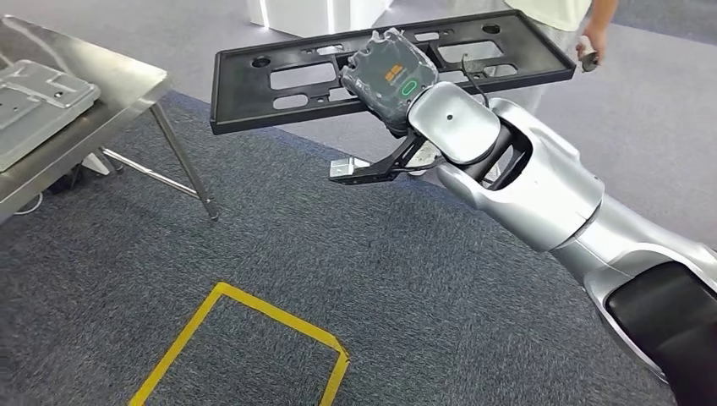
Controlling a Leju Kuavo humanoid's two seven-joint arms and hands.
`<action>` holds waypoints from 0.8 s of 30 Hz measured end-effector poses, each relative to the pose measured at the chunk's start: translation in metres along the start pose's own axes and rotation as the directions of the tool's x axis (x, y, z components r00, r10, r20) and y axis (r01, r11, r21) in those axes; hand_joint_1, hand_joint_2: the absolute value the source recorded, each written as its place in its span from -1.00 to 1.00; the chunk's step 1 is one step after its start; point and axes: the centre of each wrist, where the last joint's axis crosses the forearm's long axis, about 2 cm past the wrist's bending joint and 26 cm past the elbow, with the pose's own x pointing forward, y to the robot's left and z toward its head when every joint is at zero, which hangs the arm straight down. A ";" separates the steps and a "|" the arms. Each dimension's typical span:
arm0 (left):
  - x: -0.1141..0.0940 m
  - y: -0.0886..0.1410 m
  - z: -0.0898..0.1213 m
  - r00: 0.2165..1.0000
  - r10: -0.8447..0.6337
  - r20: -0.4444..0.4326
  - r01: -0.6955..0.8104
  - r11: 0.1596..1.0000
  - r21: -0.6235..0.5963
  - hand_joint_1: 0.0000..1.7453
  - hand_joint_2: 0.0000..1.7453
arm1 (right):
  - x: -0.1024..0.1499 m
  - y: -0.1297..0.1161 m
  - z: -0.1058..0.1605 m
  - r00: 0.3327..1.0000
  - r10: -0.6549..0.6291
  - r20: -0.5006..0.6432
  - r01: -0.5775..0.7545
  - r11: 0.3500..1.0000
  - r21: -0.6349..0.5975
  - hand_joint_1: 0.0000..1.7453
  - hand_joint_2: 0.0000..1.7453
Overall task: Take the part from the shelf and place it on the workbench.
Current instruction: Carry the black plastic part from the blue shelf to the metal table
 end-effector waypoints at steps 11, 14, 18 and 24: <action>-0.003 0.000 0.001 1.000 0.004 -0.008 -0.004 1.000 0.001 -1.00 1.00 | 0.000 -0.004 -0.003 1.000 0.008 0.005 -0.008 1.000 -0.004 1.00 1.00; -0.003 0.000 0.001 1.000 0.011 -0.013 -0.011 1.000 0.009 -1.00 1.00 | 0.000 -0.004 -0.003 1.000 0.007 0.009 -0.007 1.000 -0.003 1.00 1.00; -0.004 0.001 0.001 0.999 0.014 -0.030 -0.013 1.000 0.024 -1.00 1.00 | 0.002 -0.002 -0.004 1.000 0.006 0.015 -0.006 1.000 0.003 1.00 1.00; -0.004 0.001 0.001 1.000 0.019 -0.024 -0.019 1.000 0.025 -1.00 1.00 | 0.001 0.003 -0.002 1.000 0.000 0.014 0.000 1.000 0.007 1.00 1.00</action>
